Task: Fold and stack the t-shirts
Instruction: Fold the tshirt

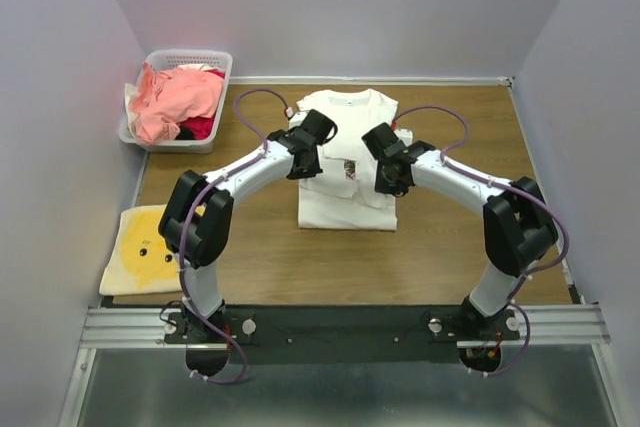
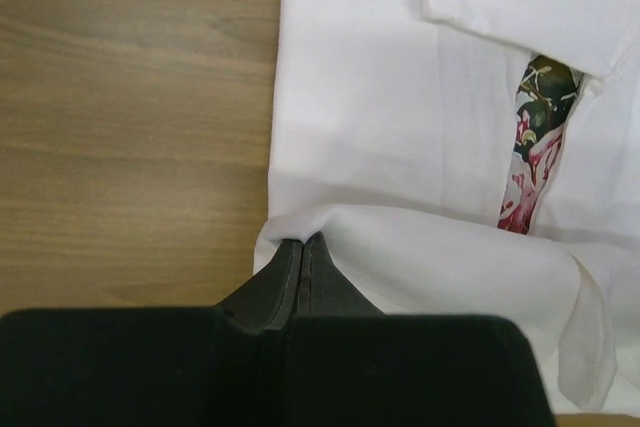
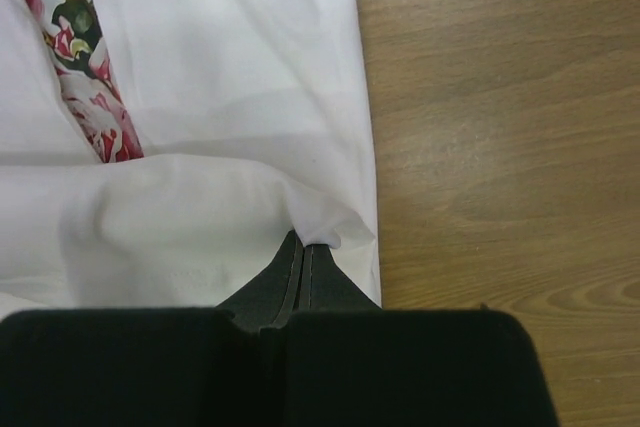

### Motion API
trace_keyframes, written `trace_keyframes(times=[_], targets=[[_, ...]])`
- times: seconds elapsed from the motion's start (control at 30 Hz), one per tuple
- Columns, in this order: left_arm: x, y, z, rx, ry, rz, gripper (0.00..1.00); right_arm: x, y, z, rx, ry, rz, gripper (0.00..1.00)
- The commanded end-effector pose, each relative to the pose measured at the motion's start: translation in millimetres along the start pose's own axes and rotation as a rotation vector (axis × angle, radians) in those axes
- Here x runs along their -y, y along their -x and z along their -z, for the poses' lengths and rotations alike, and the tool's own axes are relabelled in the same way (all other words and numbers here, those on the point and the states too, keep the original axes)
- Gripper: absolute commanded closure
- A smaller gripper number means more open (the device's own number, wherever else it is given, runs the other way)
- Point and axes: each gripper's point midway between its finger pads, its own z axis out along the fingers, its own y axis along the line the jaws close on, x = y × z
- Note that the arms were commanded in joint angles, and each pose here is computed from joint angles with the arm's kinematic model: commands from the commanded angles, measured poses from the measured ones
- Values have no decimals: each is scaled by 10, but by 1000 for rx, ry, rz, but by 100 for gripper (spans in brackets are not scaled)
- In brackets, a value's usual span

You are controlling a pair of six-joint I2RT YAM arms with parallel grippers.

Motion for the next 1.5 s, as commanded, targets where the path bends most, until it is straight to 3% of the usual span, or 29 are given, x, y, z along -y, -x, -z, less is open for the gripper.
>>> trace_keyframes(times=[0.0, 0.2, 0.27, 0.3, 0.33, 0.43, 0.53, 0.67, 0.77, 1.03, 1.3, 1.47], targets=[[53, 199, -167, 18, -5, -64, 100, -16, 210, -85, 20, 5, -3, 99], [50, 253, -317, 2, -12, -62, 100, 48, 361, -247, 14, -13, -15, 99], [52, 251, -382, -7, -9, -66, 98, 70, 389, -333, 4, -22, -15, 81], [57, 266, -402, -10, -13, -67, 84, 39, 467, -332, 16, -14, -7, 71], [75, 339, -412, -1, -20, -61, 78, 45, 518, -357, 27, -20, -6, 48], [133, 544, -455, 40, -18, -71, 64, 52, 739, -425, 57, -32, -2, 30], [225, 822, -446, 90, -7, -95, 61, 43, 959, -478, 85, -33, -3, 24], [253, 1029, -354, 116, 20, -106, 60, 59, 1107, -429, 113, -32, 6, 24], [203, 948, -198, 111, -3, -102, 60, 111, 1016, -310, 107, -18, 3, 24], [-138, 123, -54, -3, -37, -158, 65, 136, 483, 19, 36, 79, 3, 26], [24, -200, -62, -60, -118, -179, 71, -171, 37, 99, -41, 148, 35, 30], [114, -307, -173, -90, -133, -191, 74, -359, -208, -11, -88, 146, 78, 45]])
